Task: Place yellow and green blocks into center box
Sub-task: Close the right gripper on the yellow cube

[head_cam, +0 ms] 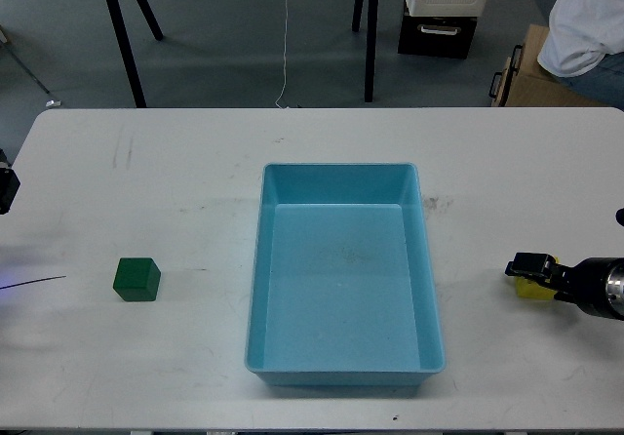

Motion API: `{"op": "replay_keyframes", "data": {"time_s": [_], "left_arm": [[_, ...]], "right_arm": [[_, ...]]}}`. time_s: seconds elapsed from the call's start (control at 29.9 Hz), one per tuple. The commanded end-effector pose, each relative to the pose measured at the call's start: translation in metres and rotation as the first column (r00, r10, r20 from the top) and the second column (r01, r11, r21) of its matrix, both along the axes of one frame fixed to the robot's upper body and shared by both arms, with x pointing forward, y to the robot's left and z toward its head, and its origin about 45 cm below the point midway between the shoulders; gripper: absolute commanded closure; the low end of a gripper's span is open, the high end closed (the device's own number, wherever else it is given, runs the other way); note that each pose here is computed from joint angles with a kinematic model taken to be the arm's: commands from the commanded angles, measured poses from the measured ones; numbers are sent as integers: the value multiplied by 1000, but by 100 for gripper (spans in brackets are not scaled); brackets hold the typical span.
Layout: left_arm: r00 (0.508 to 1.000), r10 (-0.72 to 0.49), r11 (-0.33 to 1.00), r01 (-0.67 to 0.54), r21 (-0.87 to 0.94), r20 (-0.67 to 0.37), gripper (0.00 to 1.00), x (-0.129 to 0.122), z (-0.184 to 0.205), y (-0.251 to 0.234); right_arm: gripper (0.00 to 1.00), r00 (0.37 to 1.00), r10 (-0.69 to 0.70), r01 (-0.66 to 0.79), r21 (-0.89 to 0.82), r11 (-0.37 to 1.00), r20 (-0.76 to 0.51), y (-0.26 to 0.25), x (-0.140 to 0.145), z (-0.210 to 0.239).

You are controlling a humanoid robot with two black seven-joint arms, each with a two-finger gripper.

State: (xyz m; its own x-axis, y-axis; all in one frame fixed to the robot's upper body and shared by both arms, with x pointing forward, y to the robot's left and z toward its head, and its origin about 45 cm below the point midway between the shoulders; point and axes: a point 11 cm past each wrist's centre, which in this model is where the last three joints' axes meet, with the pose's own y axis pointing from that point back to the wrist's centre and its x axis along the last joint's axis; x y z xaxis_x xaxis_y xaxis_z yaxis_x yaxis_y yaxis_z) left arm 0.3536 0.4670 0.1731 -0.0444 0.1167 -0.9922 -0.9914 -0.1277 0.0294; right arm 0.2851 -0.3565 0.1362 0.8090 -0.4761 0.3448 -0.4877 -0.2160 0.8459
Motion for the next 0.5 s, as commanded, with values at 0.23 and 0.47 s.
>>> {"op": "replay_keyframes", "data": {"time_s": [0.23, 0.47], "left_arm": [[1000, 4, 1000, -4, -1, -9, 0, -1, -3, 2], [1000, 4, 1000, -4, -1, -9, 0, -1, -3, 2]], "right_arm": [[74, 1000, 21, -21, 11, 1000, -4, 5, -1, 2], [98, 999, 33, -33, 18, 999, -4, 9, -1, 4]]}}
